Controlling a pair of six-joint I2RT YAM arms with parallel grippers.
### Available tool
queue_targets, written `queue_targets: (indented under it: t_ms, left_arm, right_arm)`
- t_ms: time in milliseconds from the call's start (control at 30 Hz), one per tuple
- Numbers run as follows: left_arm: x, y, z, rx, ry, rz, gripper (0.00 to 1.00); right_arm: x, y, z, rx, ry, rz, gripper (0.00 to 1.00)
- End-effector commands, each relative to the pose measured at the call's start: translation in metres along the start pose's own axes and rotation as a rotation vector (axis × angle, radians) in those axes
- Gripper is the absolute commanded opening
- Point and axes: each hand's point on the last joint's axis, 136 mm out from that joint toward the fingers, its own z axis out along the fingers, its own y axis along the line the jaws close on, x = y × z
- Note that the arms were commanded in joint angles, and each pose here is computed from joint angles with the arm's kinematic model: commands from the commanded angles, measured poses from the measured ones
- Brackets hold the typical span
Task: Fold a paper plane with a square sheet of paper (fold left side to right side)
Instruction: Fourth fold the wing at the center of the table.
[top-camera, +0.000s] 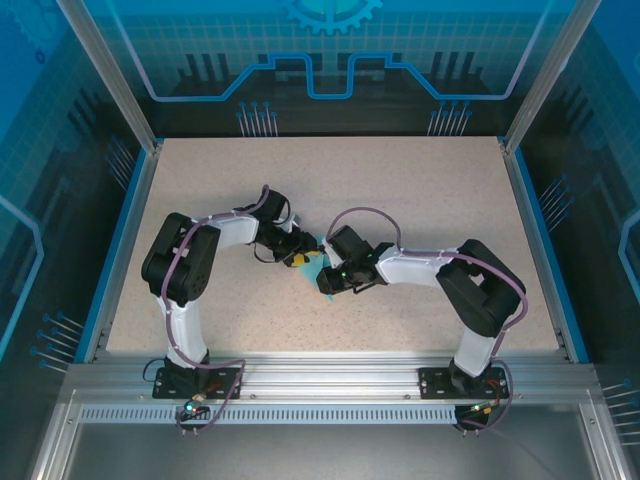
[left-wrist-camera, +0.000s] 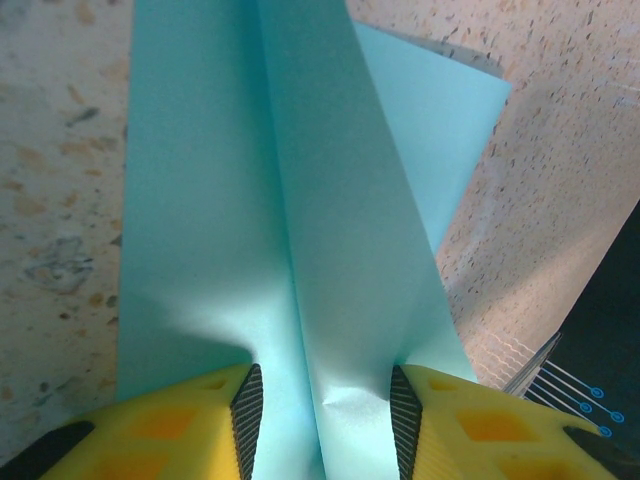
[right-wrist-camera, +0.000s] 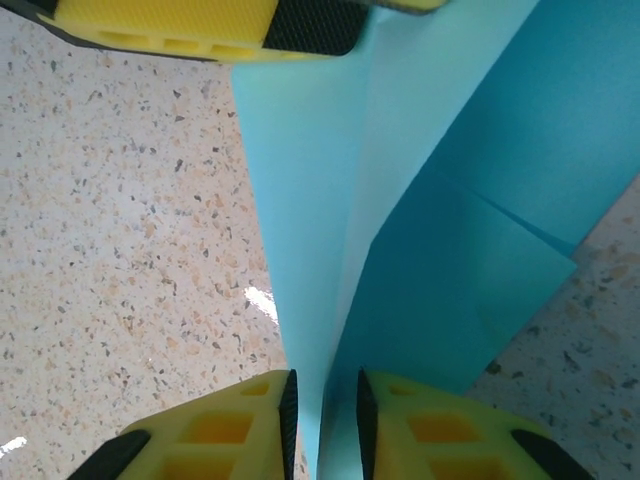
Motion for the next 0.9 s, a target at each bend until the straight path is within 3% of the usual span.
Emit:
queue_targets:
  t_ms: [0, 333, 867]
  left_arm:
    - [0.006, 0.015, 0.010, -0.055, 0.033, -0.028, 0.42]
    - [0.006, 0.014, 0.009, -0.055, 0.028, -0.025, 0.42]
    - [0.006, 0.013, 0.008, -0.057, 0.026, -0.023, 0.42]
  right_arm:
    - [-0.016, 0.005, -0.021, -0.048, -0.052, 0.002, 0.28]
    - [-0.055, -0.002, -0.052, -0.314, -0.163, 0.155, 0.37]
    - [-0.059, -0.008, -0.011, -0.365, -0.066, 0.256, 0.37]
